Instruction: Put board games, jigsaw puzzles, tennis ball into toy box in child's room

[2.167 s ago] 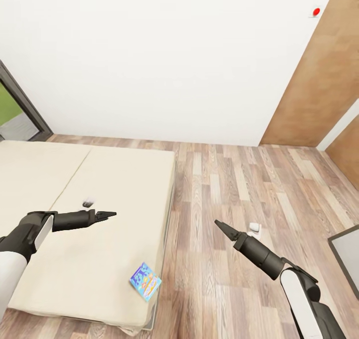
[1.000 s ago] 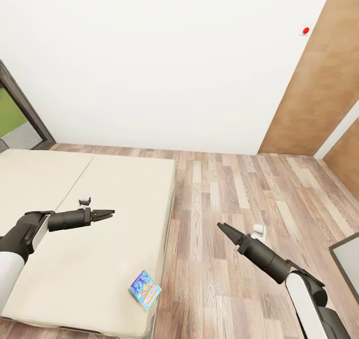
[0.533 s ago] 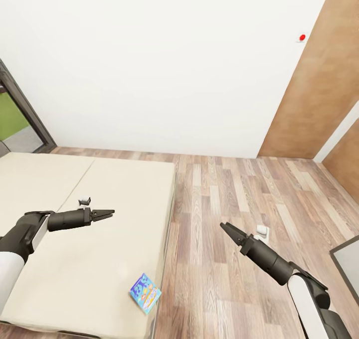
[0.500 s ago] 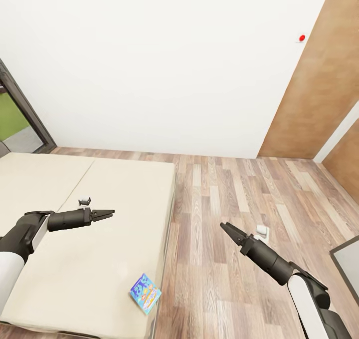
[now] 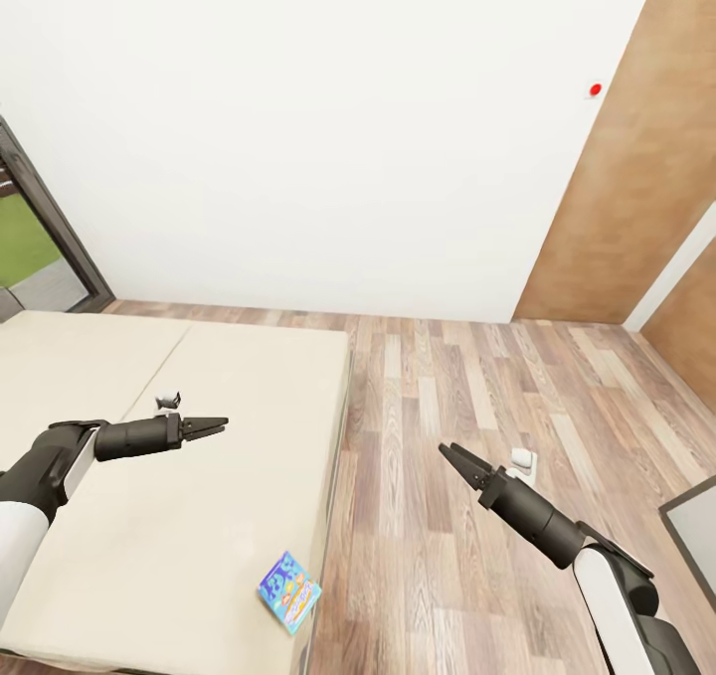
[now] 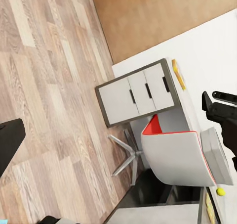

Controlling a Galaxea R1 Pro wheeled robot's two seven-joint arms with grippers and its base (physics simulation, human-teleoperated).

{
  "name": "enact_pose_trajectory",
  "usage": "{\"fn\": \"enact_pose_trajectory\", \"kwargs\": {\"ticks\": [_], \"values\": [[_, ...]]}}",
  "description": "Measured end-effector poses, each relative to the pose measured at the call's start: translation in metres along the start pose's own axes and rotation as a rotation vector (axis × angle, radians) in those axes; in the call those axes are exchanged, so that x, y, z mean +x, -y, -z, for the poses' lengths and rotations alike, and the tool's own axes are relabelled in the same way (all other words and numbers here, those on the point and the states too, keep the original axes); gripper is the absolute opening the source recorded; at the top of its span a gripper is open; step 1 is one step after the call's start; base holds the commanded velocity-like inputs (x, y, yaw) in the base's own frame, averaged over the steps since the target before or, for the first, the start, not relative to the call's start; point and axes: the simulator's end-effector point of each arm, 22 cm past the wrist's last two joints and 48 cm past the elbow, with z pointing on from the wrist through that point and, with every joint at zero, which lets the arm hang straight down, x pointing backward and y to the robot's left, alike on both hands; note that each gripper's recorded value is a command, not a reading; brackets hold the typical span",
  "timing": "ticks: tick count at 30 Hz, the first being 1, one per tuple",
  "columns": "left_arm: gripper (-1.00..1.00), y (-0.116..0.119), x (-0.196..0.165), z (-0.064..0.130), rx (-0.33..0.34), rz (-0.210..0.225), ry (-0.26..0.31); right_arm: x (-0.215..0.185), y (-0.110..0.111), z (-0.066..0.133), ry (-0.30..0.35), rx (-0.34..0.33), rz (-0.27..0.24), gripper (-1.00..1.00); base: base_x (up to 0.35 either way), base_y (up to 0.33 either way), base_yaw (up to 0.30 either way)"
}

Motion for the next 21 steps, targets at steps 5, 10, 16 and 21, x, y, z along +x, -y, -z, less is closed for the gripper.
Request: {"fn": "enact_pose_trajectory", "kwargs": {"ticks": [5,10,16,21], "values": [[1.00,0.004,-0.002,0.001,0.002,-0.007,0.003,-0.002,-0.004,0.000,0.004,-0.005,0.007,1.00,0.000,0.000,0.000],[1.00,0.008,-0.005,0.003,0.003,-0.015,0.007,-0.005,-0.007,0.000,0.008,-0.010,0.012,1.00,0.000,0.000,0.000],[1.00,0.013,-0.007,0.004,0.005,-0.024,0.011,-0.007,-0.011,0.000,0.012,-0.016,0.019,1.00,0.000,0.000,0.000],[1.00,0.017,-0.009,0.005,0.008,-0.031,0.014,-0.010,-0.015,0.000,0.015,-0.020,0.025,1.00,0.000,0.000,0.000]]}}
